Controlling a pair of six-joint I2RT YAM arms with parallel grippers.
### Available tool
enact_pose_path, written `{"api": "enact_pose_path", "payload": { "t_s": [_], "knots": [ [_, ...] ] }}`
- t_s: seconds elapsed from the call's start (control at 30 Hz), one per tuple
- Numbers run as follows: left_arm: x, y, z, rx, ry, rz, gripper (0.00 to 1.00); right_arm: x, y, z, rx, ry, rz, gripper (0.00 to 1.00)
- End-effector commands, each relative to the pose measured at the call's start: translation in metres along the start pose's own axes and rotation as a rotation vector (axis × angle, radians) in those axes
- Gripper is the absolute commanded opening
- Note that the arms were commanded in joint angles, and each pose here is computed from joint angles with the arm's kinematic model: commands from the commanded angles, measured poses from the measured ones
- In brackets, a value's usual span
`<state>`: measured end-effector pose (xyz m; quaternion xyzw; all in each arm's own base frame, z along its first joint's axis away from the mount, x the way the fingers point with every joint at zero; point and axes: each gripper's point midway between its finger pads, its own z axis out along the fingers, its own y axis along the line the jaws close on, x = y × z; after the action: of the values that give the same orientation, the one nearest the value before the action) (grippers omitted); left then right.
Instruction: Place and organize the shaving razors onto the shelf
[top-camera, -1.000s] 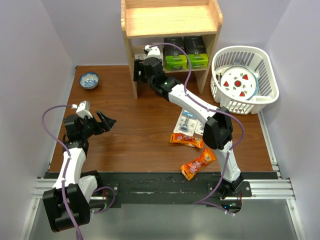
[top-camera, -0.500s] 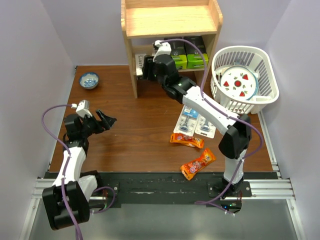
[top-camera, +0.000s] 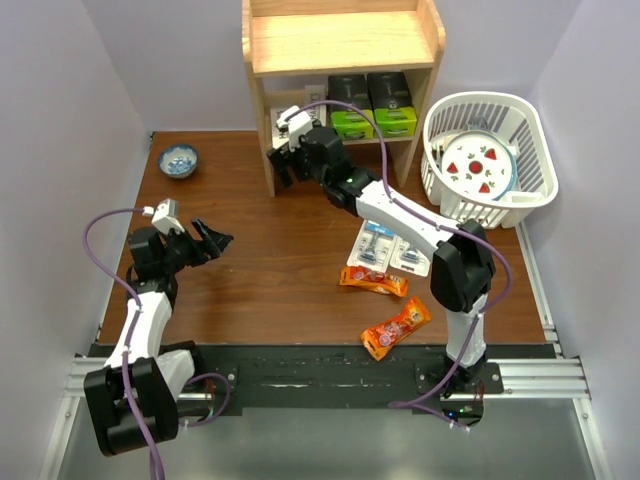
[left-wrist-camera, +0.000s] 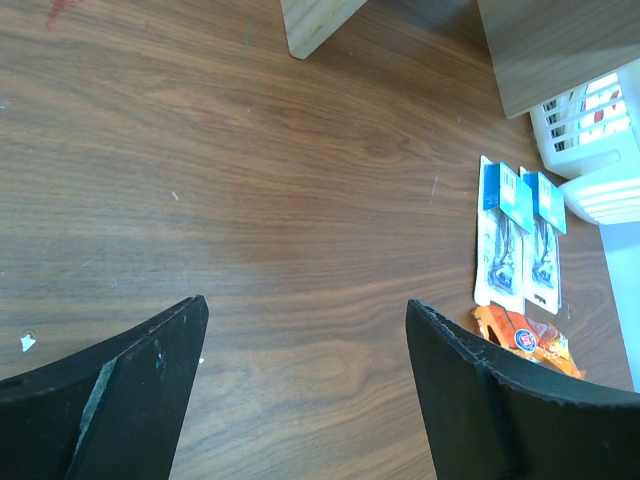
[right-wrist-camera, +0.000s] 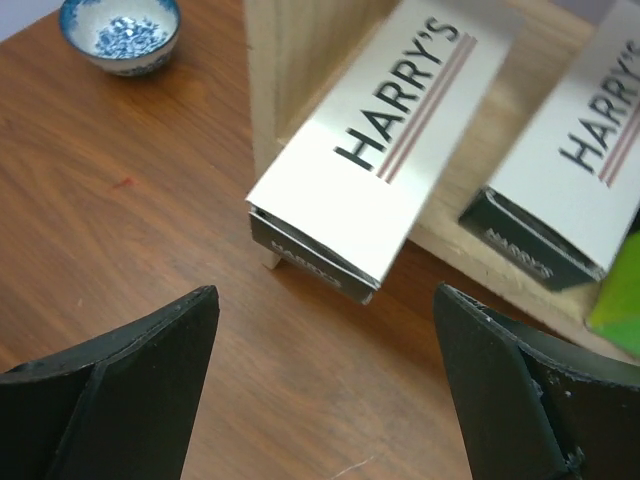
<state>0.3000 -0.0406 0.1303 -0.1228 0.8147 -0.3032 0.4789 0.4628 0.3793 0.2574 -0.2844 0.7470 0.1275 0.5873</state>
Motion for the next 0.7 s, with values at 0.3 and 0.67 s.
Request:
{"api": "enact_pose_path", "payload": {
  "t_s": [0.3, 0.67],
  "knots": [
    [-0.010, 0.000, 0.003, 0.019, -0.041, 0.026, 0.85, -0.044, -0.008, 0.017, -0.056, -0.138, -0.169, 0.85],
    [-0.010, 0.001, 0.006, 0.023, -0.043, 0.020, 0.85, -0.046, -0.014, 0.012, -0.170, -0.132, -0.275, 0.74]
  ]
}}
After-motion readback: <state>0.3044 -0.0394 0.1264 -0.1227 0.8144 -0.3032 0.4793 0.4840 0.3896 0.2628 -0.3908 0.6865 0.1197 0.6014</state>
